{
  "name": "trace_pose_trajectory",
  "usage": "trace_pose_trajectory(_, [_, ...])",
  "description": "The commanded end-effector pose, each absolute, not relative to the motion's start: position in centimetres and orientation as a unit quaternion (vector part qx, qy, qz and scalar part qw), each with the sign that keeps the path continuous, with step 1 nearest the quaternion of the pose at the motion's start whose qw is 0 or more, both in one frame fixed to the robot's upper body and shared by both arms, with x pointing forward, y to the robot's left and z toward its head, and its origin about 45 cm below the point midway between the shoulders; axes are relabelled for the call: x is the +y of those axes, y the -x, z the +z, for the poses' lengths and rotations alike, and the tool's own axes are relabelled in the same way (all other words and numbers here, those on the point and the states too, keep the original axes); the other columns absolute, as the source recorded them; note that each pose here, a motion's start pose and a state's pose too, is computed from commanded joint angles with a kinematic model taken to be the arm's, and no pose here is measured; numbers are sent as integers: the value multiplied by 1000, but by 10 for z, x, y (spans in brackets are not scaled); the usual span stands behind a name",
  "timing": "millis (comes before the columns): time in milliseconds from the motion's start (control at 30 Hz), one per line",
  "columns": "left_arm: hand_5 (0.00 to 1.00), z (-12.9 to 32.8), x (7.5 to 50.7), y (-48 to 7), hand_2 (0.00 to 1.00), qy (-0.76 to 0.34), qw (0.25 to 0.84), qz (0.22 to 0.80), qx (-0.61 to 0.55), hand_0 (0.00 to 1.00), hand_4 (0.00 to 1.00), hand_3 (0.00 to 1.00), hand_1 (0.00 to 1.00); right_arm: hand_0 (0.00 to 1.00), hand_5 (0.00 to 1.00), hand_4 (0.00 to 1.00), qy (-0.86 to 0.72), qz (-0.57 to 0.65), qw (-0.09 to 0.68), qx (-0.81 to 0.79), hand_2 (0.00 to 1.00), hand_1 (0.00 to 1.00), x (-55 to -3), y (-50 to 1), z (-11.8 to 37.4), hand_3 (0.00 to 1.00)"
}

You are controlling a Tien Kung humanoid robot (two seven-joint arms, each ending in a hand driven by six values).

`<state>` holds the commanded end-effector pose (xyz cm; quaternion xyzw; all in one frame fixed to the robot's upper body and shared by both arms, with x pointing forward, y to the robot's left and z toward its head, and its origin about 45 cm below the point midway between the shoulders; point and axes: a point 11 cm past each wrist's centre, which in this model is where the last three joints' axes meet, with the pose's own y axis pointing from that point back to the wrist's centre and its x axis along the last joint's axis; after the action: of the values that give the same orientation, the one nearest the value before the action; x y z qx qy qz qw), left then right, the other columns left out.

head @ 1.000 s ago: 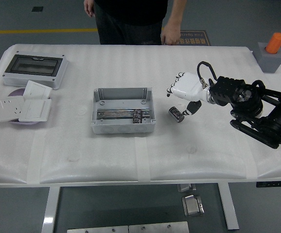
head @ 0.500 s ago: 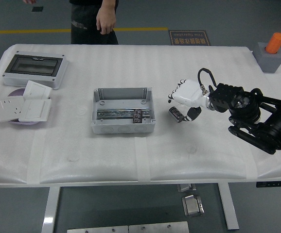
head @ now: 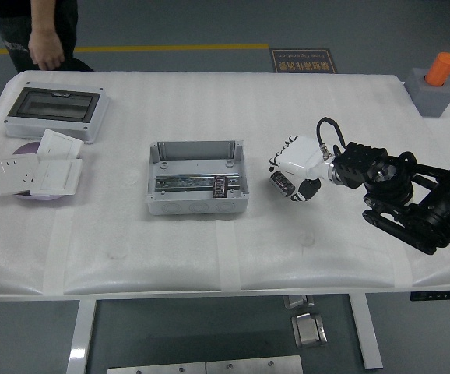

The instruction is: Pick up the battery,place it into the box

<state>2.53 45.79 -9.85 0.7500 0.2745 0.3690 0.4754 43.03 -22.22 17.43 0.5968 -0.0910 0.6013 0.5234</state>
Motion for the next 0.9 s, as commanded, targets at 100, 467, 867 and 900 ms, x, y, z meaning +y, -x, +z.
trace_pose_trajectory(100, [385,-98,458,-26,443,-750,476,369,274,624,399,582,640,918,283,877,-598,598,525,-94,754,750,-223,-430,173,785])
trace_pose_trajectory(467, [386,-98,459,-26,443,-752,474,366,274,624,400,581,639,906,258,636,-606,586,528,-103,730,741,-225,-430,168,697])
trace_pose_trajectory(867, [389,-99,458,-23,443,-752,473,366,276,624,401,582,640,859,191,398,-610,580,517,-153,662,698,-230,-421,165,673])
trace_pose_trajectory(900, [389,-99,458,-22,443,-752,473,366,276,624,401,582,640,859,191,398,-609,580,516,-161,662,698,-232,-419,164,673])
